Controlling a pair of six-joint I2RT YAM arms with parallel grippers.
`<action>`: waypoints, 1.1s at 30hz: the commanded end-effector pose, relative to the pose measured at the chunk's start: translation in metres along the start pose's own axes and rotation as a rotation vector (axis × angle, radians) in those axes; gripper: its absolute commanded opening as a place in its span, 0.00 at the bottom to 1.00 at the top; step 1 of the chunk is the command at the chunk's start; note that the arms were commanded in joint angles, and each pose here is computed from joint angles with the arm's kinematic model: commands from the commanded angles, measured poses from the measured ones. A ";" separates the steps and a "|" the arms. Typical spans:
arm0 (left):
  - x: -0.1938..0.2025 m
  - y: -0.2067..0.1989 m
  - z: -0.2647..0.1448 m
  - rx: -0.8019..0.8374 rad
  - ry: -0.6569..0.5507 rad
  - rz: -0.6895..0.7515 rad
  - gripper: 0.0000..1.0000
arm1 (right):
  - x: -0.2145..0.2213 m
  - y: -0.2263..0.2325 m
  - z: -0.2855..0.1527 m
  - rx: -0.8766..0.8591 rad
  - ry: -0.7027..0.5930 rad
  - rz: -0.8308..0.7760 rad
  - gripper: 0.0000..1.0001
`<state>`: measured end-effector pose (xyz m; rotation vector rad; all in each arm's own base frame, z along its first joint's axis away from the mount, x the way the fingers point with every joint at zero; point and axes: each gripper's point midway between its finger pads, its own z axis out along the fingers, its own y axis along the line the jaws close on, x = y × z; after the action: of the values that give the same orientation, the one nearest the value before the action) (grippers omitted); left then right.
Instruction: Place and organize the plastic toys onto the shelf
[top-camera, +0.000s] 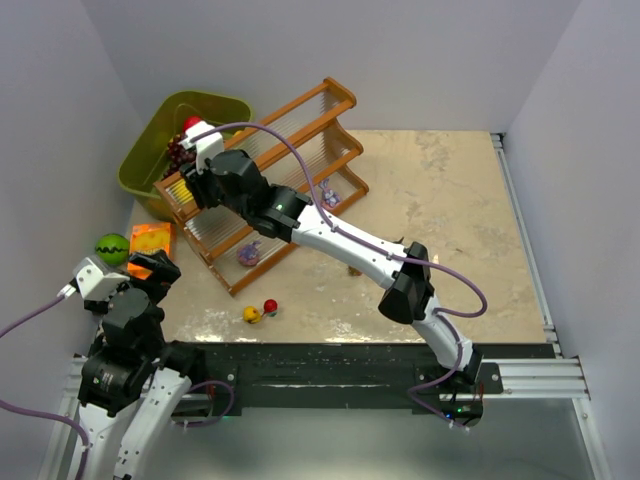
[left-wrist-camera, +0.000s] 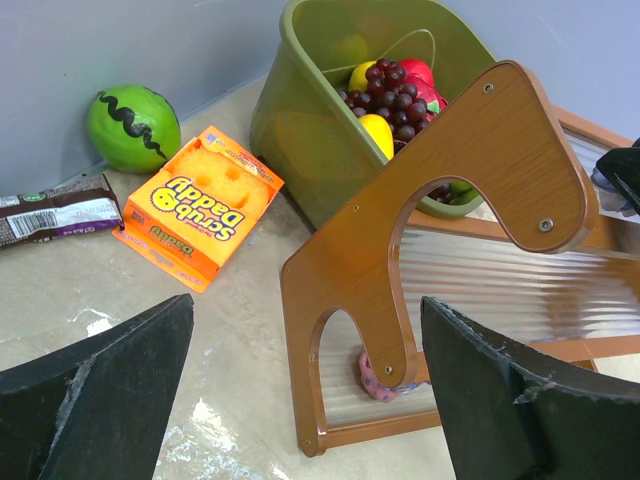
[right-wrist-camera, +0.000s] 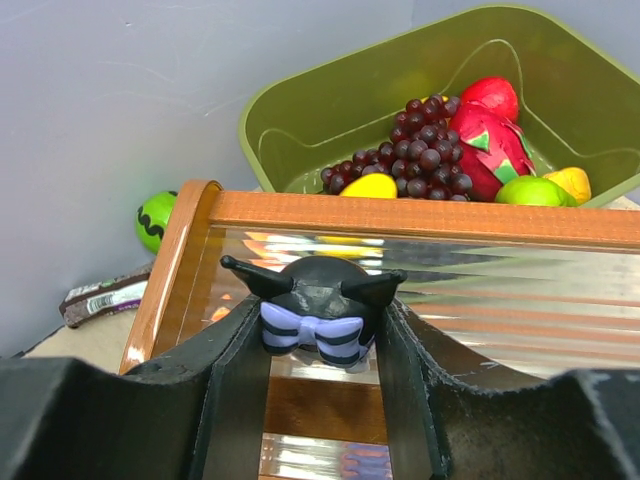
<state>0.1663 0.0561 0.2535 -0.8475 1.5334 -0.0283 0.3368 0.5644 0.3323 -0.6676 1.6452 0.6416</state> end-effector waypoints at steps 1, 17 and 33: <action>-0.009 0.002 0.000 -0.015 -0.044 -0.039 1.00 | -0.019 -0.003 -0.003 0.005 -0.040 0.021 0.51; -0.010 0.003 0.000 -0.013 -0.046 -0.034 1.00 | -0.041 -0.007 -0.014 0.007 -0.095 0.037 0.79; -0.011 0.001 -0.003 0.005 -0.049 -0.052 1.00 | -0.078 -0.019 -0.080 -0.012 -0.143 0.021 0.80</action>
<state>0.1651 0.0567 0.2539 -0.8493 1.5254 -0.0322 0.3221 0.5265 0.3637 -0.6538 1.6232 0.6414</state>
